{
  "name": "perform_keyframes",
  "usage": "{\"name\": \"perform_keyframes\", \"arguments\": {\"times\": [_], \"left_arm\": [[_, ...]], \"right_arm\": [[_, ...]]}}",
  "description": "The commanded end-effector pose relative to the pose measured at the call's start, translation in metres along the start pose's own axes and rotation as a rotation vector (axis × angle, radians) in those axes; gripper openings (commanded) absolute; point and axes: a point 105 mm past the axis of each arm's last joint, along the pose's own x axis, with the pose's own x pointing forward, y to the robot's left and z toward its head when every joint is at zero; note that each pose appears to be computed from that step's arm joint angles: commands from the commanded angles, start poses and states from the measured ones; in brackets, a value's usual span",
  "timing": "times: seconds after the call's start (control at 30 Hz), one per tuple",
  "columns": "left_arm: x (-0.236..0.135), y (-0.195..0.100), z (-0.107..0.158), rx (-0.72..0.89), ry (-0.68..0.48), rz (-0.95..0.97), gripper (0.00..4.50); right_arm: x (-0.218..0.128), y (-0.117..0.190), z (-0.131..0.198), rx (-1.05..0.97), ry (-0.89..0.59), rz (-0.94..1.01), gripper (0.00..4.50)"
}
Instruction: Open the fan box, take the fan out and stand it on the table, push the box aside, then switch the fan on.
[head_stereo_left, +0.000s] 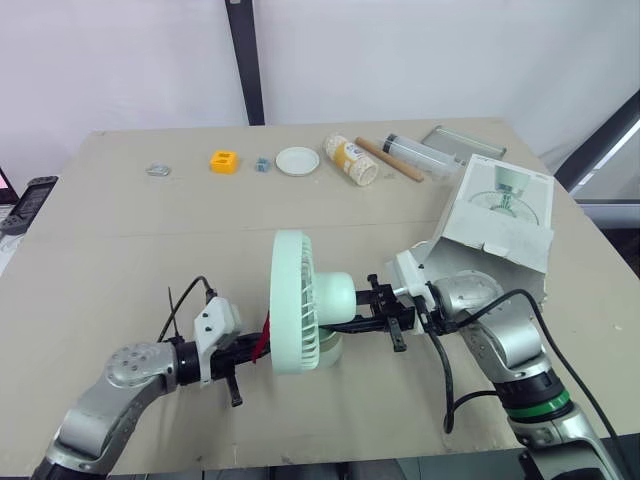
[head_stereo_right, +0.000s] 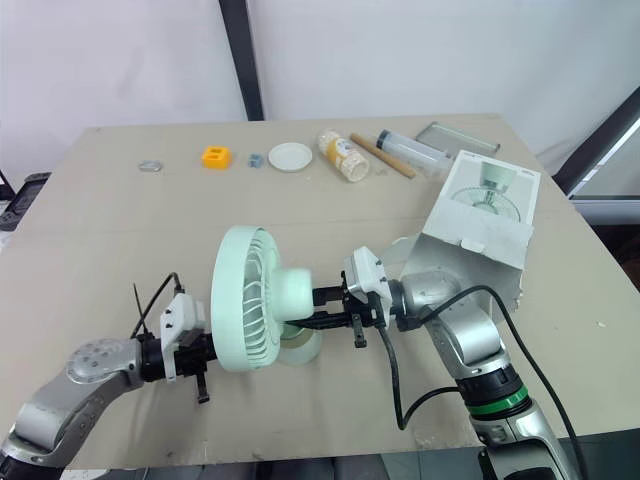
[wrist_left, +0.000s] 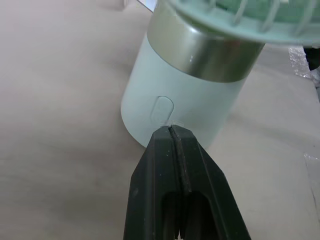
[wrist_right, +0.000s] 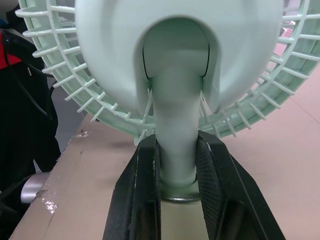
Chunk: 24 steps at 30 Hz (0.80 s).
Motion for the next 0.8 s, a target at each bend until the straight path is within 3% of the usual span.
{"name": "perform_keyframes", "arguments": {"times": [0.03,0.27,0.7,0.8], "left_arm": [[-0.016,0.006,0.017,0.076,-0.045,0.036,0.05],[-0.034,0.013,0.014,0.086,-0.013,0.07,0.05],[-0.034,0.009,0.011,0.069,-0.019,0.072,0.05],[-0.037,0.012,0.01,0.049,-0.016,0.081,0.86]], "right_arm": [[-0.002,0.001,0.002,-0.012,0.0,0.0,0.44],[-0.003,-0.004,0.004,-0.021,-0.003,-0.007,0.44],[-0.002,-0.009,0.02,-0.045,-0.047,-0.011,0.44],[-0.001,-0.013,0.037,-0.065,-0.081,-0.014,0.44]]}}
